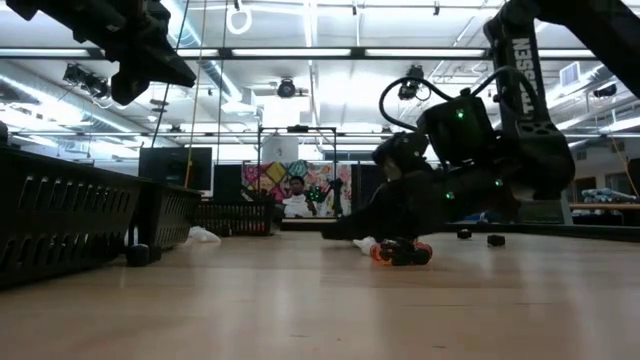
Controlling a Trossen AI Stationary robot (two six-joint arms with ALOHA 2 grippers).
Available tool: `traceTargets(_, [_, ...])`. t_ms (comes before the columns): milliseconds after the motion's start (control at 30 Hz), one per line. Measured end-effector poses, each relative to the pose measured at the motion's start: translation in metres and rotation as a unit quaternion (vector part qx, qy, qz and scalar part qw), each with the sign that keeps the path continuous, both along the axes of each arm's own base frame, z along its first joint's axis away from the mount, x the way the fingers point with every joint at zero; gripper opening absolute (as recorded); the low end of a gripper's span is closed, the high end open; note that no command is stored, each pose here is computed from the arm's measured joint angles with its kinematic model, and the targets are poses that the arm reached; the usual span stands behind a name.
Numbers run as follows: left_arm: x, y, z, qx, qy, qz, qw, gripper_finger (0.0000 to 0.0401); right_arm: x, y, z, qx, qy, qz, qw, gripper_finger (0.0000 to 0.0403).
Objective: Sort Halloween decoration
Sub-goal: Put the white toy into the middle black bin
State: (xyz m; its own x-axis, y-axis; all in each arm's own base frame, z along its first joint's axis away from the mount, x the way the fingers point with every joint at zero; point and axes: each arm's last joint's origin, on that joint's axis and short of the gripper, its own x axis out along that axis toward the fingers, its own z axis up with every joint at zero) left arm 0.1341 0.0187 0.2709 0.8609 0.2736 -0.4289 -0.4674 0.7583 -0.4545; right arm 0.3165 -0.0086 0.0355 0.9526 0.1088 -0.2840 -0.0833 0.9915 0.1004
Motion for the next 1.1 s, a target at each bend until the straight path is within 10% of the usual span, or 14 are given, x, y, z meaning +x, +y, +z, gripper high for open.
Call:
traceTargets(133, [0.0, 0.0, 0.0, 0.001, 0.0, 0.0, 1.0, 0.005, -0.001, 0.003, -0.001, -0.006, 0.002, 0.008, 1.0, 0.005])
traceTargets(733, [0.0, 0.0, 0.0, 0.003, 0.001, -0.003, 1.0, 0.005, 0.005, 0.004, 0.019, 0.013, 0.026, 0.019, 0.999, 0.005])
traceTargets(1100, [-0.001, -0.001, -0.003, -0.005, 0.017, -0.01, 1.0, 0.005, 0.051, 0.023, 0.055, 0.028, -0.013, 0.087, 0.996, 0.0051])
